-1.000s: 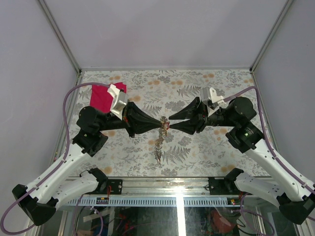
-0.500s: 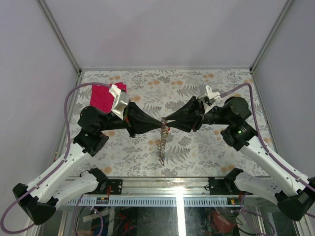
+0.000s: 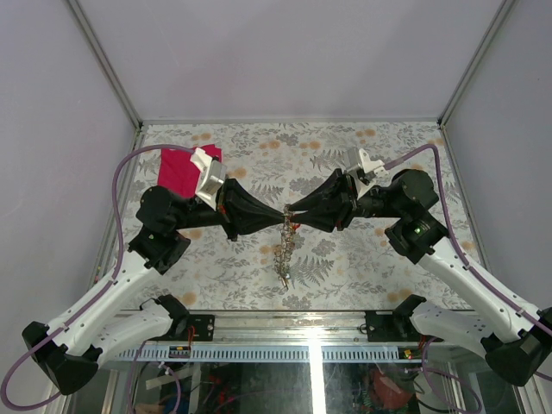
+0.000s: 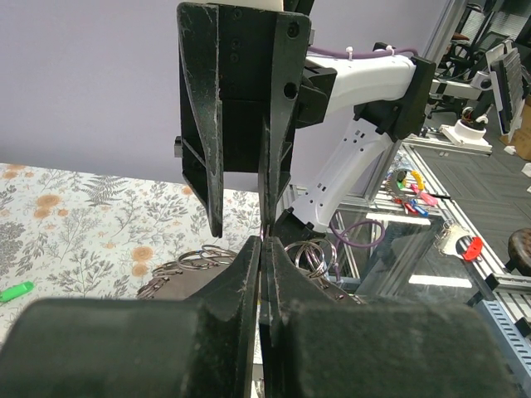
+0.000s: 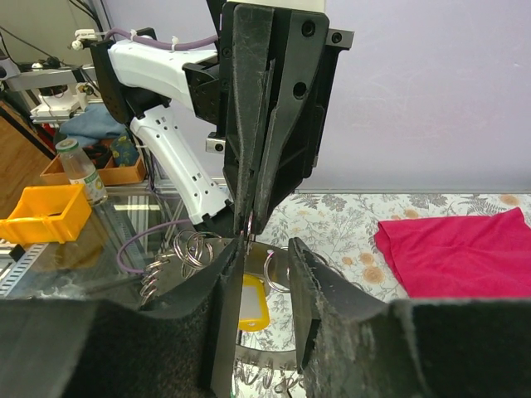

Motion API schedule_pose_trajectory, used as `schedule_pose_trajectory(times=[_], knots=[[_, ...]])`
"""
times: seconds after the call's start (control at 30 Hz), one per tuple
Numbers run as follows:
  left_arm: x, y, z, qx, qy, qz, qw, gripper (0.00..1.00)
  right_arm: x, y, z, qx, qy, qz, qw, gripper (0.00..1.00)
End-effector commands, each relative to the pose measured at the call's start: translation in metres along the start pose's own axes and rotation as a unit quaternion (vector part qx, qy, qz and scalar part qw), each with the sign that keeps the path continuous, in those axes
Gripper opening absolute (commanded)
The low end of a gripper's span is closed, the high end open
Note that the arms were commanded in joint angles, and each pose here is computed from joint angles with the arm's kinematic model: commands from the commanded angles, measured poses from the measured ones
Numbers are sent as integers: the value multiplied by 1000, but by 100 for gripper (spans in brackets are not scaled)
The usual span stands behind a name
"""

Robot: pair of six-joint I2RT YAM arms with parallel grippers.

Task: Put the keys on the keyring

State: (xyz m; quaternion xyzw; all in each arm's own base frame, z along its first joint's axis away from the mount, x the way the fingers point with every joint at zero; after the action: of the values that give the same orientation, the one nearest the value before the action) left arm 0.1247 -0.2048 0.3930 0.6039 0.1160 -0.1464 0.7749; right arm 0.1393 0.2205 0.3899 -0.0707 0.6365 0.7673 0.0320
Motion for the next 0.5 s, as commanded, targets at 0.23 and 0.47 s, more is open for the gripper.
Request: schedule_pose_trajectory(times=[0.23,0.47], knots=[[-7,15,2,-35,-8,45,998,0,5,7,2,-19,19,-20,999,38],[-6,15,2,-37,-1,46,998,0,6,7,3,-18,27,-16,999,45]])
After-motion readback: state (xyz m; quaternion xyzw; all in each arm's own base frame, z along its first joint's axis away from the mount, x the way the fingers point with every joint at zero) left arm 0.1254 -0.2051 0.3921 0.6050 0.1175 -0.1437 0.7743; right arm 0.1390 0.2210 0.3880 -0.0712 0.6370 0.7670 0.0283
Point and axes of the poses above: each gripper's point midway between its finger pads, its own z axis out along the fingers, its own x axis along the line the jaws close on, y = z × x, the point moved 8 cm from there along -z, back along the fingers, and after that the axes turned 12 degrees about -z, right-handed, at the moved point
